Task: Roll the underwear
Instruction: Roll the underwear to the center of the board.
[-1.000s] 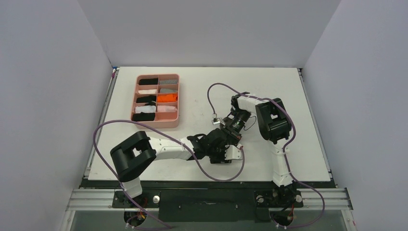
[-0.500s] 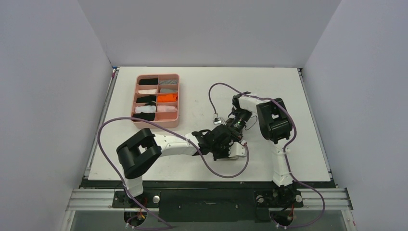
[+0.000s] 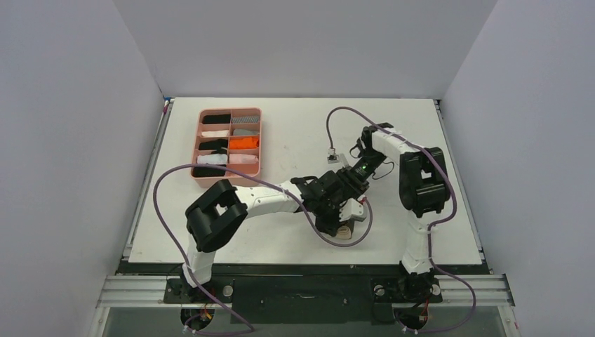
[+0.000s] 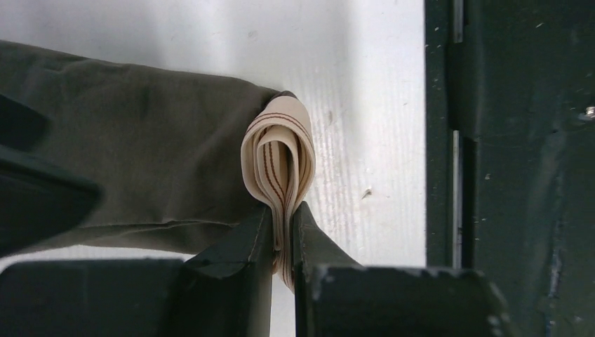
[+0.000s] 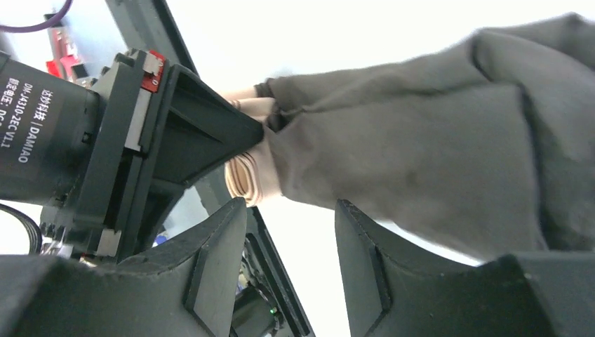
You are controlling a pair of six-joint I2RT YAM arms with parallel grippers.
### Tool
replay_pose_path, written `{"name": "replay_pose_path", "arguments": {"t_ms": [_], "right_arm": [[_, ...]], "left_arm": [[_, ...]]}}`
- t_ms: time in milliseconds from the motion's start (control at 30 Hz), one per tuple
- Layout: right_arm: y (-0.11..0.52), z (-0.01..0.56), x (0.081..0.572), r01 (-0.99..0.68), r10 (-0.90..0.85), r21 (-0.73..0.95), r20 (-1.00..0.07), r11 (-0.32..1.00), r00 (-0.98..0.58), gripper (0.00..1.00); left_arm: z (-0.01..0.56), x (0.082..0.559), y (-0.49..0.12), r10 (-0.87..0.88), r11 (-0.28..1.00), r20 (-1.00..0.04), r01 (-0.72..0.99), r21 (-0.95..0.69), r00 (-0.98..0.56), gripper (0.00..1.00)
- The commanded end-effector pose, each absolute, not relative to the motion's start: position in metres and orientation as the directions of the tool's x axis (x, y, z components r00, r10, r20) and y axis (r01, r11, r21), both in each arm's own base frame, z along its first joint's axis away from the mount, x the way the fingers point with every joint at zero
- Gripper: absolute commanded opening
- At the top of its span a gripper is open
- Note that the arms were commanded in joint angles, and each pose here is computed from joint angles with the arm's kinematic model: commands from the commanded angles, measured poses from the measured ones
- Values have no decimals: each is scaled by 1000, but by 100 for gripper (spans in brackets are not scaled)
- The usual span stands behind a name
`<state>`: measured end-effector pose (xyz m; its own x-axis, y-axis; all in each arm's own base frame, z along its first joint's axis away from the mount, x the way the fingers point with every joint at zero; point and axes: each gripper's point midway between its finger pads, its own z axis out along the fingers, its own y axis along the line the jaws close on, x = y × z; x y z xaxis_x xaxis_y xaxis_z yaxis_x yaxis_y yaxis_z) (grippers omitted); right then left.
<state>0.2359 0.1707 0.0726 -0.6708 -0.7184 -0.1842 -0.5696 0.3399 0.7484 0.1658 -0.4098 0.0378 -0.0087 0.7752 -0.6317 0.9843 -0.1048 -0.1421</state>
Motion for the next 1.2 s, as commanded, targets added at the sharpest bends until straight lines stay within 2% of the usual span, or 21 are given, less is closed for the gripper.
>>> {"name": "replay_pose_path", "arguments": {"t_ms": [0, 233, 367, 733, 1167], "right_arm": [[149, 84, 266, -620, -641, 628, -239, 471, -729, 46], [116, 72, 298, -572, -532, 446, -226, 689, -816, 46], [113, 58, 297, -551, -518, 408, -197, 729, -832, 45], [130, 29, 302, -580, -564, 372, -163, 725, -810, 41], [152, 19, 311, -630, -621, 352, -155, 692, -768, 35]], "left_arm": [[50, 149, -414, 803, -100, -586, 945, -310, -108, 0], [55, 154, -422, 819, -36, -550, 943, -330, -161, 0], [54, 158, -425, 820, -5, -545, 949, -316, -177, 0], [49, 157, -431, 837, 5, -517, 946, -324, -182, 0], [33, 148, -434, 861, -12, -464, 904, -427, -208, 0]]}}
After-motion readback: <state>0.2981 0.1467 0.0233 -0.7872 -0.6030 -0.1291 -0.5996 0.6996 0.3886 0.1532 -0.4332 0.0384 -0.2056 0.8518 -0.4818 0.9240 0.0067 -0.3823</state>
